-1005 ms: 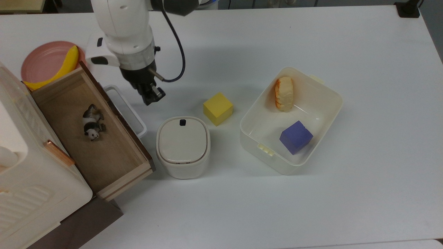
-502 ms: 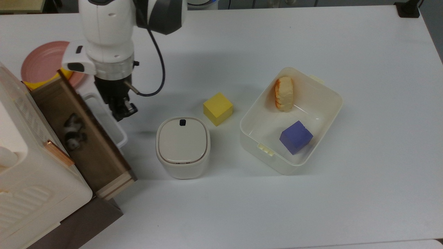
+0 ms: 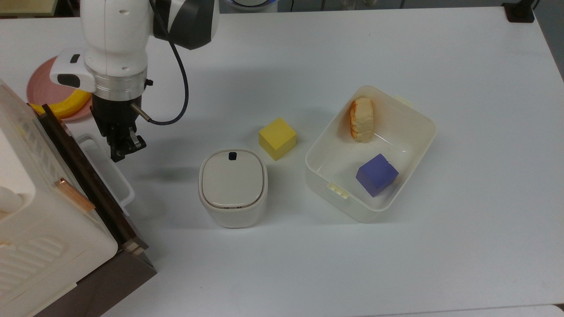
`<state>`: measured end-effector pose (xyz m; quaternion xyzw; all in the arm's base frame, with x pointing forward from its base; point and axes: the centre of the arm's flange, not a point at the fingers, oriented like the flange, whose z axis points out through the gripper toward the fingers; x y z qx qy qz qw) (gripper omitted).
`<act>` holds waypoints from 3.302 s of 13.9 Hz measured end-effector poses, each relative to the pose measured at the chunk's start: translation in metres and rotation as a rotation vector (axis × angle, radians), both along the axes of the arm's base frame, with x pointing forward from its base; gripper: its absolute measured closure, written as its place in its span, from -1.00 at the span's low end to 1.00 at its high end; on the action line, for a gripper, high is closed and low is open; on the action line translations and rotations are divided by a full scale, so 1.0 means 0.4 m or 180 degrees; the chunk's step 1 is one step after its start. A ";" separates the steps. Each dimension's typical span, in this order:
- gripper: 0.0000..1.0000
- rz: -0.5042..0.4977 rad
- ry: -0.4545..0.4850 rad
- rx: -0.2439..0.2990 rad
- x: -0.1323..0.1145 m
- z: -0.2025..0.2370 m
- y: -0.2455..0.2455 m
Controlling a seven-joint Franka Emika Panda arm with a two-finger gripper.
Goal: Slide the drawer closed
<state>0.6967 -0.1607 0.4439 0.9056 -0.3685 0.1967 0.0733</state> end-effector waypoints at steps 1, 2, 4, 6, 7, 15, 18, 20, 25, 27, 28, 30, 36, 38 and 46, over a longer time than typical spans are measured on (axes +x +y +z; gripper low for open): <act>0.98 0.0014 -0.0022 -0.0018 0.003 -0.002 0.000; 0.98 0.0023 -0.0047 -0.0030 0.005 -0.003 -0.002; 0.98 0.0024 -0.0097 -0.0045 0.008 -0.004 -0.010; 0.98 0.0015 -0.0148 -0.0059 0.010 0.000 -0.022; 0.98 0.0006 -0.0172 -0.0068 0.010 0.006 -0.029; 0.94 0.0400 0.0326 -0.0123 -0.020 0.044 -0.025; 0.55 0.0986 0.0749 0.0261 -0.081 0.122 0.034; 0.07 0.1345 0.0978 0.0408 -0.128 0.188 0.100; -1.00 0.2166 0.1245 0.0370 -0.183 0.287 0.300; -1.00 0.2436 0.1287 0.0319 -0.184 0.285 0.309; -1.00 0.2515 0.1314 0.0312 -0.183 0.277 0.304; -1.00 0.2542 0.1349 0.0323 -0.180 0.261 0.292; -1.00 0.2514 0.1367 0.0342 -0.177 0.251 0.279; -1.00 0.2526 0.1363 0.0356 -0.176 0.249 0.286; -1.00 0.2501 0.1323 0.0407 -0.177 0.254 0.283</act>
